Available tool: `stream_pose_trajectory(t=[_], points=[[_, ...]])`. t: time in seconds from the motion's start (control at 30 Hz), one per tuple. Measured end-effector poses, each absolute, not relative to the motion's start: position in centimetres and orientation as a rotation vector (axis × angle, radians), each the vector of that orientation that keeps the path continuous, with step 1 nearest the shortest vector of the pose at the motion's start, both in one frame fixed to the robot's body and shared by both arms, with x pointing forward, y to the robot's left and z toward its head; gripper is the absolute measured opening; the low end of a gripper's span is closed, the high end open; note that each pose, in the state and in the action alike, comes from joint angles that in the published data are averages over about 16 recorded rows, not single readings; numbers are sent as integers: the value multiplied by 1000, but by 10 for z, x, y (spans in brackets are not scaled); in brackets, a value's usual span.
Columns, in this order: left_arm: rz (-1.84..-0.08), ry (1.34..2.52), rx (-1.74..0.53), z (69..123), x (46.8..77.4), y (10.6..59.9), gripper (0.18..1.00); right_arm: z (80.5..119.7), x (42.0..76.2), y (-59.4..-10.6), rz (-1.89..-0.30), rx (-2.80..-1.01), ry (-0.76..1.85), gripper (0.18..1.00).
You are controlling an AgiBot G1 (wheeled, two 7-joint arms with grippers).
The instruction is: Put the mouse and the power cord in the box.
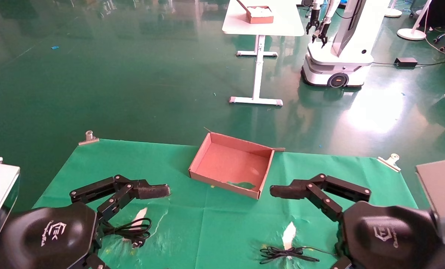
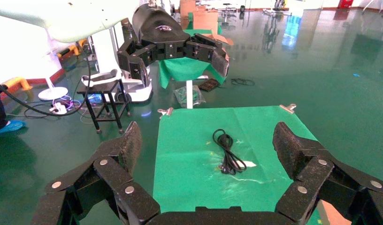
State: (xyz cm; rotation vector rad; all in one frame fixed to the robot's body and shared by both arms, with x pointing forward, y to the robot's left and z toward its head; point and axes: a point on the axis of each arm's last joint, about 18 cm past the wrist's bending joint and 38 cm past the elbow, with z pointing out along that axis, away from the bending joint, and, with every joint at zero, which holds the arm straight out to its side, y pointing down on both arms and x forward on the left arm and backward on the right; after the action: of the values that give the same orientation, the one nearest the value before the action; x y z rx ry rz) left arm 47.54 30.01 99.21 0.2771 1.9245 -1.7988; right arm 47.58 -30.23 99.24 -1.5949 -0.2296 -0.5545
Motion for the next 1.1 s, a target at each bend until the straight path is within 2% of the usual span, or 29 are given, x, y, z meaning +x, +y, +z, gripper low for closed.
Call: stream_pose_trajectory(t=[0.7,0.9,1.1], points=[[-1755,1951,281,988,479,299,1001,989,478,-305,-559,-1607,-222,1001],[-1622,2029,290,978,494,299,1001,979,488,-315,-590,-1663,-207,1001],[-1358,2145,310,964,527,303,1001,961,513,-332,-670,-1796,-188,1001]])
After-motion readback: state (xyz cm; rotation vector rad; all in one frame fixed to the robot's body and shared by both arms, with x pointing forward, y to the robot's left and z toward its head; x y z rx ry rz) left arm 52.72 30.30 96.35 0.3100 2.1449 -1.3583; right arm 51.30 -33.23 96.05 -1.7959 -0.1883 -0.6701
